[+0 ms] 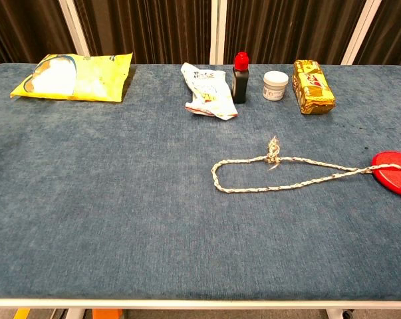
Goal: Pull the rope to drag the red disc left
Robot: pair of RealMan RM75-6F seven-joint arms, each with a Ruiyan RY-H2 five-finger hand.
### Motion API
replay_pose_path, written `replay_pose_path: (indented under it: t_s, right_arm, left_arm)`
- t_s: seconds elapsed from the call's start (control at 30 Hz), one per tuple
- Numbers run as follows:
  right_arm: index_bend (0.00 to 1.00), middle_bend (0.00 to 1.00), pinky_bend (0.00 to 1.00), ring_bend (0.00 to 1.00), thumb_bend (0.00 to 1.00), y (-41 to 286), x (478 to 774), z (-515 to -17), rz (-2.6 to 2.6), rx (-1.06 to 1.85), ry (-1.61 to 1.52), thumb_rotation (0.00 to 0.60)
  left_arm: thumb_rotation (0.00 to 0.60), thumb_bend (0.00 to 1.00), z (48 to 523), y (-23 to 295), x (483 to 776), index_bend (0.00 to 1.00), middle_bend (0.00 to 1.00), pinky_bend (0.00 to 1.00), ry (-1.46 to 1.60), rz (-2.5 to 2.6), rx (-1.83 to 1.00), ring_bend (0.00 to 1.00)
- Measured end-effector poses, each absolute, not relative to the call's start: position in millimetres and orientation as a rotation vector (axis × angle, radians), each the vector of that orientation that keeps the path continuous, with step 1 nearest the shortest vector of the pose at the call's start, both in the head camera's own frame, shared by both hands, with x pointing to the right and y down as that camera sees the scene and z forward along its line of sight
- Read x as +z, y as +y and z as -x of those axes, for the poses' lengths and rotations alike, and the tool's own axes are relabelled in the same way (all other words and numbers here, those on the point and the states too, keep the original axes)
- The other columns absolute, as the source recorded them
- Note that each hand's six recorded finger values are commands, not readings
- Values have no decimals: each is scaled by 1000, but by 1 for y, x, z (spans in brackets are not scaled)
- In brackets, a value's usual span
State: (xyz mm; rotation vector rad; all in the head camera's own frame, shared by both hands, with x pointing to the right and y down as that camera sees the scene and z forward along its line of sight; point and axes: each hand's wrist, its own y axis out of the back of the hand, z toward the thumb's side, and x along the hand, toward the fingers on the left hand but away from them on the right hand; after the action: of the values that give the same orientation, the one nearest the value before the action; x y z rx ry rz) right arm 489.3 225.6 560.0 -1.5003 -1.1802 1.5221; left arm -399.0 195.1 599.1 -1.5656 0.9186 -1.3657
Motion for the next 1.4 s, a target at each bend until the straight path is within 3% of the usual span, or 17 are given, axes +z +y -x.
replay_pose_path:
  t_s: [0.33,0.53,0.83,1.17,1.4]
  right_arm:
    - [0,6,0,0,215,225,560,-490,1498,1522,-1188,600]
    - [0,6,0,0,216,227,560,-492,1496,1533,-1175,600]
    - [0,6,0,0,216,224,557,-502,1467,1544,-1204,600]
    - [0,6,0,0,215,222,550,-511,1447,1542,-1231,600]
    - [0,7,0,0,216,221,547,-516,1435,1544,-1250,600]
  left_arm:
    - [600,78,390,193,601,64,46,125,892,1592,-1343,0]
    - [600,78,357,186,608,66,46,124,819,1682,-1253,0]
    - [600,78,267,170,628,66,46,124,571,1850,-1035,0]
    - [600,78,125,172,655,70,46,126,245,2049,-734,0]
    - [600,78,80,175,684,70,46,126,89,2091,-702,0]
